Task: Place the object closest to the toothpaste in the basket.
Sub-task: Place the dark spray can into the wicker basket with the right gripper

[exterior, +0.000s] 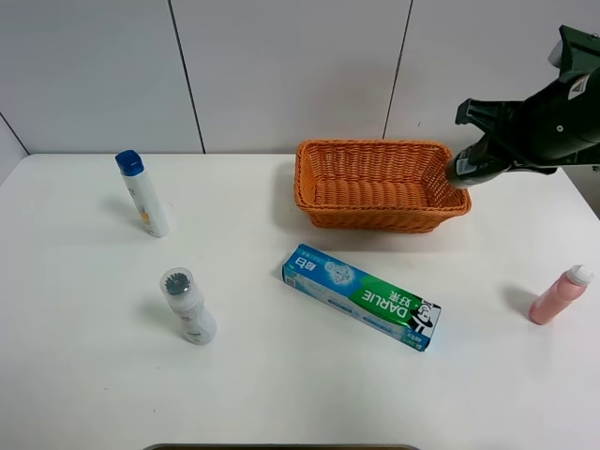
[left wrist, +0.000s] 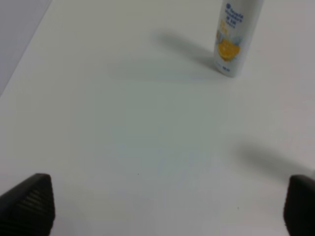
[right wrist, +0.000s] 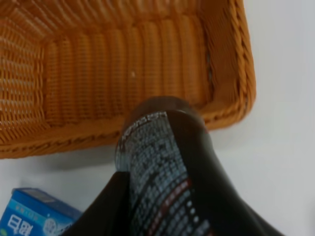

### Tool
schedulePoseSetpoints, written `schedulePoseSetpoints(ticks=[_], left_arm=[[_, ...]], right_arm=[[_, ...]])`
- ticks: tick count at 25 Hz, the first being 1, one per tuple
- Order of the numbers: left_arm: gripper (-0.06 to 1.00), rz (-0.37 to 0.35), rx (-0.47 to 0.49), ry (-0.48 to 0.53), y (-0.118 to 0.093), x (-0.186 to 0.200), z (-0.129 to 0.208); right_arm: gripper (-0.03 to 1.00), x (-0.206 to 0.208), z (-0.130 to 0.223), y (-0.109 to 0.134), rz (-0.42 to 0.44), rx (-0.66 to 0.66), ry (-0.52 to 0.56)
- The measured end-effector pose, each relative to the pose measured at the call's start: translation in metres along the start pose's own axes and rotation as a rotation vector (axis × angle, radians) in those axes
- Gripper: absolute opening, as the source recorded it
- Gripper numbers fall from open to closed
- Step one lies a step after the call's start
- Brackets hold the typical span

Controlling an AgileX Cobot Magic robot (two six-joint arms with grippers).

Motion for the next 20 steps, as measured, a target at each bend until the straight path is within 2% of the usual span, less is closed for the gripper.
schedulePoseSetpoints(ticks=[5, 10, 14, 20], left_arm=[[0.94, 0.0, 0.0, 0.0, 0.0, 0.0, 0.0], [0.94, 0.0, 0.0, 0.0, 0.0, 0.0, 0.0], [0.94, 0.001, 0.0, 0.0, 0.0, 0.0, 0.0], [0.94, 0.001, 0.0, 0.0, 0.0, 0.0, 0.0]], right_arm=[[0.35, 0.001, -0.016, 0.006, -0.024, 0.13, -0.083], [0.35, -0.002, -0.041, 0.015, -0.03, 0.212, -0.122], [0.35, -0.016, -0.061, 0.023, -0.029, 0.232, -0.12], [0.35, -0.055, -0.071, 0.026, -0.012, 0.258, -0.051]])
Point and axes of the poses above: a point on each arm's last joint axis where the gripper is mounted, x pointing back along that axis away from the gripper, y along the wrist's bending axis when the last joint is at zero, z = x × y, the point moved 10 cm from there along -x, pointing out along that axis toward the gripper, and after that the axes turned 1 degree about -x, right-handed, at the moved point
